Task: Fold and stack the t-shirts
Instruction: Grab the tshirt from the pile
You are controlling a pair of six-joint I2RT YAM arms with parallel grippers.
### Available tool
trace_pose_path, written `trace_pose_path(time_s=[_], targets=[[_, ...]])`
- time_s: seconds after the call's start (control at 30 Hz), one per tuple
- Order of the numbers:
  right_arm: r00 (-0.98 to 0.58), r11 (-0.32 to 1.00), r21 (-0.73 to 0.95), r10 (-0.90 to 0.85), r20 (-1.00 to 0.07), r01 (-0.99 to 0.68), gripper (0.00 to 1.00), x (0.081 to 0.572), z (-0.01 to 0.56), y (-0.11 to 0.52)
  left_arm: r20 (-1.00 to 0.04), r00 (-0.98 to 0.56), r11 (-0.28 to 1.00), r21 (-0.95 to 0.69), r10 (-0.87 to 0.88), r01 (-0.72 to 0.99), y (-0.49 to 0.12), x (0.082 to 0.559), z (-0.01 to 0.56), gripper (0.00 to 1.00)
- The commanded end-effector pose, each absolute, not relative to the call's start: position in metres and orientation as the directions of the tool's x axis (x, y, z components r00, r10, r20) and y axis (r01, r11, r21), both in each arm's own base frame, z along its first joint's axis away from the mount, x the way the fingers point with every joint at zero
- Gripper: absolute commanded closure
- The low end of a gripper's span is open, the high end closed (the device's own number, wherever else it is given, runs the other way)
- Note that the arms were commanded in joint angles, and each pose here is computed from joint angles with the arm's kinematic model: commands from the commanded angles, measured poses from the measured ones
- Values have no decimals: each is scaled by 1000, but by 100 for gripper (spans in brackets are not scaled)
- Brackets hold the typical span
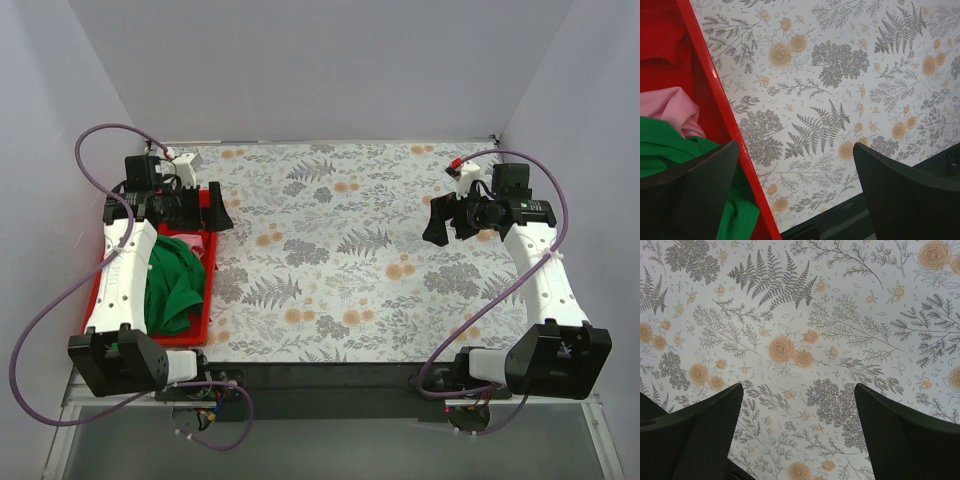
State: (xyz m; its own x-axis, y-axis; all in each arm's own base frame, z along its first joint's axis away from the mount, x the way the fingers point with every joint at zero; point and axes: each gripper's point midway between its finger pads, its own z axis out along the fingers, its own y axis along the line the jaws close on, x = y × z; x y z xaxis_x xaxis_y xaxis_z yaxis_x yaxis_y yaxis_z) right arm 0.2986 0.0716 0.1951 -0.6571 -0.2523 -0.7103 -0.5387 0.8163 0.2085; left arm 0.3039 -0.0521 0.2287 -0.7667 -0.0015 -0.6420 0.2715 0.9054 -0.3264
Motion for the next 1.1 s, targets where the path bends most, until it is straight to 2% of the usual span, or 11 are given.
trace_pose_path(time_s=[0.0, 0.13, 0.2, 0.3, 0.63, 0.73, 0.87, 1.07], targets=[[-615, 809, 189, -248, -749, -557, 2, 301, 214, 74, -625, -779, 916, -339, -48, 215, -49, 310, 233, 2], [-625, 808, 197, -248, -740, -555, 2, 301, 209, 74, -594, -797, 937, -330, -109, 118, -33, 323, 244, 2], [-627, 808, 198, -251, -738, -556, 2, 301, 208, 74, -545, -822, 924, -377, -167, 62, -15, 322, 243, 2], [-630, 807, 199, -253, -734, -556, 2, 301, 205, 73, -535, -812, 917, -400, -235, -3, 27, 319, 258, 2], [-645, 794, 226, -253, -721, -564, 2, 300, 197, 77, -480, -820, 947, -234, -310, -221, 131, 282, 239, 2], [-649, 792, 231, -253, -718, -565, 1, 300, 195, 77, -460, -823, 941, -222, -333, -256, 139, 278, 227, 2], [-664, 792, 250, -242, -708, -556, 1, 304, 193, 78, -451, -819, 934, -204, -354, -292, 146, 278, 208, 7], [-685, 791, 277, -230, -692, -545, 2, 309, 194, 79, -391, -834, 918, -242, -389, -315, 137, 271, 166, 7]])
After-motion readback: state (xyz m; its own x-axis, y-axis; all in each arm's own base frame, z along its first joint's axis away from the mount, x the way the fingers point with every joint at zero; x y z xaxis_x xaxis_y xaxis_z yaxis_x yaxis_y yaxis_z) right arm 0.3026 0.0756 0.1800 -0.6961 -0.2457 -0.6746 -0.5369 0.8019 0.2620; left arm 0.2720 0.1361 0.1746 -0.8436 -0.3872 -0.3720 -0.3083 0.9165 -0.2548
